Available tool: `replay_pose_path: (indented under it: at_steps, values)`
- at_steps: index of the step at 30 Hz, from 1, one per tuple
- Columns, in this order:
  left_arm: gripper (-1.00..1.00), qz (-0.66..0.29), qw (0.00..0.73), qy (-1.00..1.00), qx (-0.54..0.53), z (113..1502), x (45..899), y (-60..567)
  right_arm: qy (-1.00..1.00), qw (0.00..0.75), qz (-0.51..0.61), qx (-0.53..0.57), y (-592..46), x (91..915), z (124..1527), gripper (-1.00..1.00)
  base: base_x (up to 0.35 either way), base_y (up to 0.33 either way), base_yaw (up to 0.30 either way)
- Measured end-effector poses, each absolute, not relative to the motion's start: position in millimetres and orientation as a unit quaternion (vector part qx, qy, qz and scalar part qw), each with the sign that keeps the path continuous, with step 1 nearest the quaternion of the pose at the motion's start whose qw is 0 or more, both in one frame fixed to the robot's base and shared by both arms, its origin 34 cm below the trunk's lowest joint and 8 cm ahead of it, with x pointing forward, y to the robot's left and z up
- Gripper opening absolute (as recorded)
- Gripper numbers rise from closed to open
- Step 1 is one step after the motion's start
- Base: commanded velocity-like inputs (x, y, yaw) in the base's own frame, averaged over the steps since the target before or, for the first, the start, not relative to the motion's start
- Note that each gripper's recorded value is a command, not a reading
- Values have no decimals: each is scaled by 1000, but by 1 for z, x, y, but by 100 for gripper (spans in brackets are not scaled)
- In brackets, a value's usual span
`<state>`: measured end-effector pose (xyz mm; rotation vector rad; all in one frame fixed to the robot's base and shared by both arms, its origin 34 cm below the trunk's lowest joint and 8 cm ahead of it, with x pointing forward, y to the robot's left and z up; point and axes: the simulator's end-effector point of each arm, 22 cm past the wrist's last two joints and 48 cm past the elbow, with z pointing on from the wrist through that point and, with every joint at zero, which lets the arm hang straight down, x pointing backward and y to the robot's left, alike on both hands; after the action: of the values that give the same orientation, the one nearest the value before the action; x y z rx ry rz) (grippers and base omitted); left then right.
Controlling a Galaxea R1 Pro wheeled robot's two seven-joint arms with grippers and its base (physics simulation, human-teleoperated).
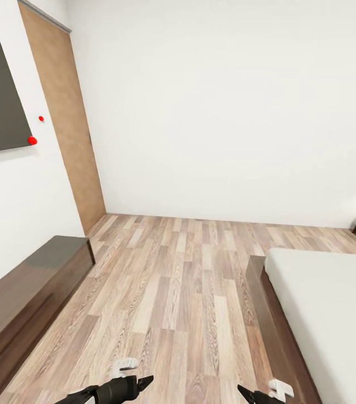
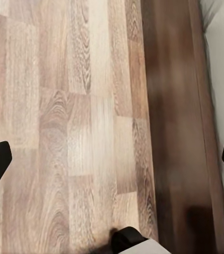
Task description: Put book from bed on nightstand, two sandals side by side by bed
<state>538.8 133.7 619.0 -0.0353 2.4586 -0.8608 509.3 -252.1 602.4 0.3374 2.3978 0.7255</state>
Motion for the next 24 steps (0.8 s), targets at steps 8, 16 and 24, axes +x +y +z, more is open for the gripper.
replay_pose_path:
  at_steps: [8,16,24]
  values:
    - [100,-319,266,910,-13,620,539,134,904,303,274,127,-252,510,603,100,0,0,-291]
    - [100,-318,266,910,-13,620,539,134,904,303,273,127,-253,510,603,100,131,0,-203]
    - [100,-318,266,910,-13,620,539,134,904,303,273,127,-253,509,603,100,316,0,-20]
